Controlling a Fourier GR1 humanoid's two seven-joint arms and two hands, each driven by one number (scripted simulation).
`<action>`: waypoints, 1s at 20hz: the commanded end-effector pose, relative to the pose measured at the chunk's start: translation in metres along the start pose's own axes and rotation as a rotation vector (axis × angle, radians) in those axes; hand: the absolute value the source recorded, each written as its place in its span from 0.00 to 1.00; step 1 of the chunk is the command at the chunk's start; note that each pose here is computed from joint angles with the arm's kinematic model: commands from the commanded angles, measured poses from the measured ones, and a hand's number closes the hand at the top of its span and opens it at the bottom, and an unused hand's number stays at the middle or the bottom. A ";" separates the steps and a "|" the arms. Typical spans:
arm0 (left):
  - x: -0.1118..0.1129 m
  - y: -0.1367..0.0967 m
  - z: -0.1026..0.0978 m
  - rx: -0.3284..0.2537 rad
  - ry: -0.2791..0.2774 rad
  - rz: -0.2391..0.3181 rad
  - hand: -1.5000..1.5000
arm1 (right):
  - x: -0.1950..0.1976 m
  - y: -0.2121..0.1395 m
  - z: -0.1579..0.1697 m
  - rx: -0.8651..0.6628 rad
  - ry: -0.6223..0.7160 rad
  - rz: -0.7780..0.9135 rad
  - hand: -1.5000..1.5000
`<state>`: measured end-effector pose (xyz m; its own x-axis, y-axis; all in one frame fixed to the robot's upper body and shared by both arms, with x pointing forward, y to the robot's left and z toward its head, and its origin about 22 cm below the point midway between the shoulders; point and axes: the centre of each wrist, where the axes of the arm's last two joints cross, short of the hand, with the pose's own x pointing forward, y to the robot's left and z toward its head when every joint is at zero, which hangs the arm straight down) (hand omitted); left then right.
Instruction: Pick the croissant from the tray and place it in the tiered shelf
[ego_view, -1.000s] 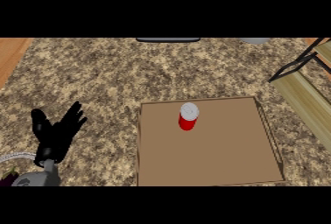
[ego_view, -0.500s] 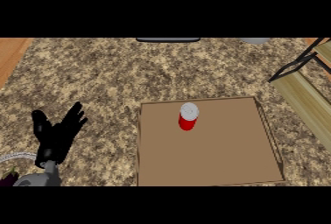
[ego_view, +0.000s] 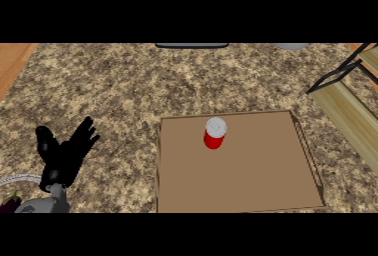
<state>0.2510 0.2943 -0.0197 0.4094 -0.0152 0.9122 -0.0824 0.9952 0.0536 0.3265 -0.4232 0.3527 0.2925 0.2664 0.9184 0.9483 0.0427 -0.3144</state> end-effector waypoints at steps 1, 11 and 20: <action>-0.011 -0.002 0.002 0.002 0.046 -0.004 0.50 | 0.002 -0.017 -0.003 -0.138 0.000 -0.118 0.00; -0.008 0.001 0.005 0.017 0.040 -0.002 0.50 | -0.010 -0.104 -0.016 -0.431 0.066 -0.158 0.00; -0.011 0.009 0.016 0.039 0.027 0.016 0.50 | -0.050 -0.203 0.024 -0.383 0.057 -0.195 0.00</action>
<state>0.2417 0.3023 -0.0214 0.4195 -0.0042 0.9077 -0.1199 0.9910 0.0600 0.1591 -0.4333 0.3712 0.0901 0.2624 0.9608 0.9548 -0.2972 -0.0083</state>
